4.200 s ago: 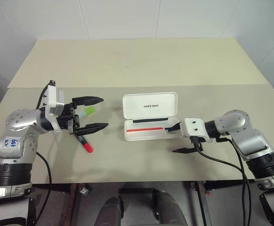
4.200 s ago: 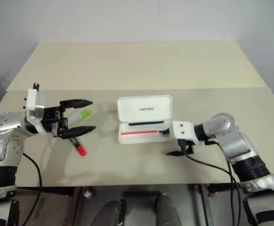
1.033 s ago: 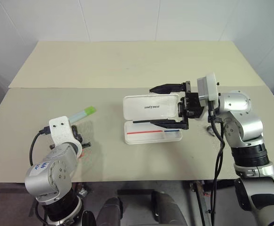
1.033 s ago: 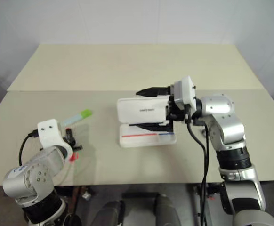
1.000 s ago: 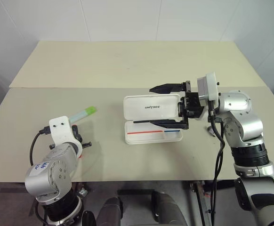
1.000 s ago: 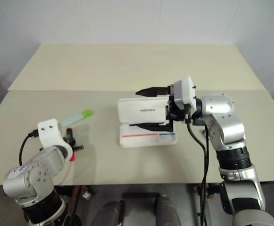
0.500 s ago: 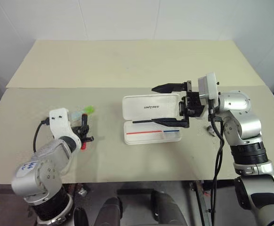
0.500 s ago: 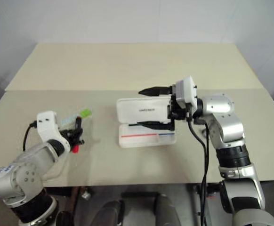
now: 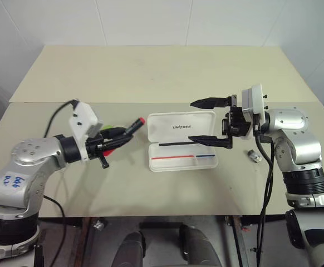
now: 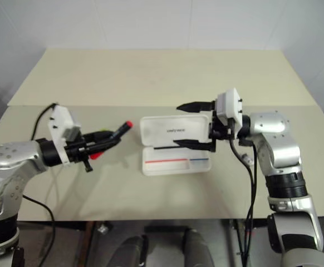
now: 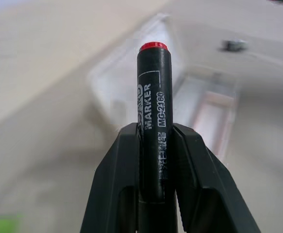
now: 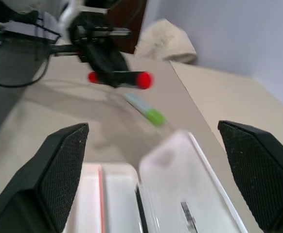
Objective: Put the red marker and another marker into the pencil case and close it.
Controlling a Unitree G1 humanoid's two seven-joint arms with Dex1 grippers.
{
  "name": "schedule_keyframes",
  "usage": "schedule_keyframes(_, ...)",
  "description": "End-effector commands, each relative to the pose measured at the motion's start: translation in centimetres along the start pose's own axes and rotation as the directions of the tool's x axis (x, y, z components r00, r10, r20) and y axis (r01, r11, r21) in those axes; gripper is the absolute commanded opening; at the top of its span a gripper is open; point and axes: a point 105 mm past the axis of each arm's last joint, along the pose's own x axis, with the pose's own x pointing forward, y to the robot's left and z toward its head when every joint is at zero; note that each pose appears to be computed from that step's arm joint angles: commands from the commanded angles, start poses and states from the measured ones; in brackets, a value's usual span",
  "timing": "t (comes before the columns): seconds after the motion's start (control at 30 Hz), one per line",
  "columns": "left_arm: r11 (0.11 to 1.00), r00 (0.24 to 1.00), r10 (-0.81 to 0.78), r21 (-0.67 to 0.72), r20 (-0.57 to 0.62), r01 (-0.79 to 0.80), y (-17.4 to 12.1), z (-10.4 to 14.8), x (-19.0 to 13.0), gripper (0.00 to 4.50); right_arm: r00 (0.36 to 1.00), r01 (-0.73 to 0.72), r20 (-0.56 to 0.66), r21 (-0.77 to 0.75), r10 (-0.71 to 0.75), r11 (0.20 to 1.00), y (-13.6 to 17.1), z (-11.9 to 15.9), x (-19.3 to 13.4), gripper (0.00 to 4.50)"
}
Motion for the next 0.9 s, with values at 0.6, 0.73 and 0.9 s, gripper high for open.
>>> schedule_keyframes(0.6, 0.916, 0.947, -0.312, 0.241, -0.075, 0.321, -1.3, -0.3, 10.4, 0.62, 0.961, 0.215, -0.184, 0.029, -0.206, 0.976, 0.9, -3.4, -6.6, 4.50)
schedule_keyframes(0.73, 0.907, 0.946, -0.304, 0.271, -0.113, 0.324, -1.0, -1.2, 11.7, 0.62, 0.963, 0.213, -0.175, 0.039, -0.203, 0.976, 1.6, -3.1, -6.4, 4.50)
schedule_keyframes(0.9, 0.897, 0.940, -0.309, 0.284, -0.143, 0.338, -1.0, -1.9, 13.6, 0.62, 0.973, 0.181, -0.155, 0.068, -0.169, 0.981, 3.0, -2.4, -5.6, 4.50)
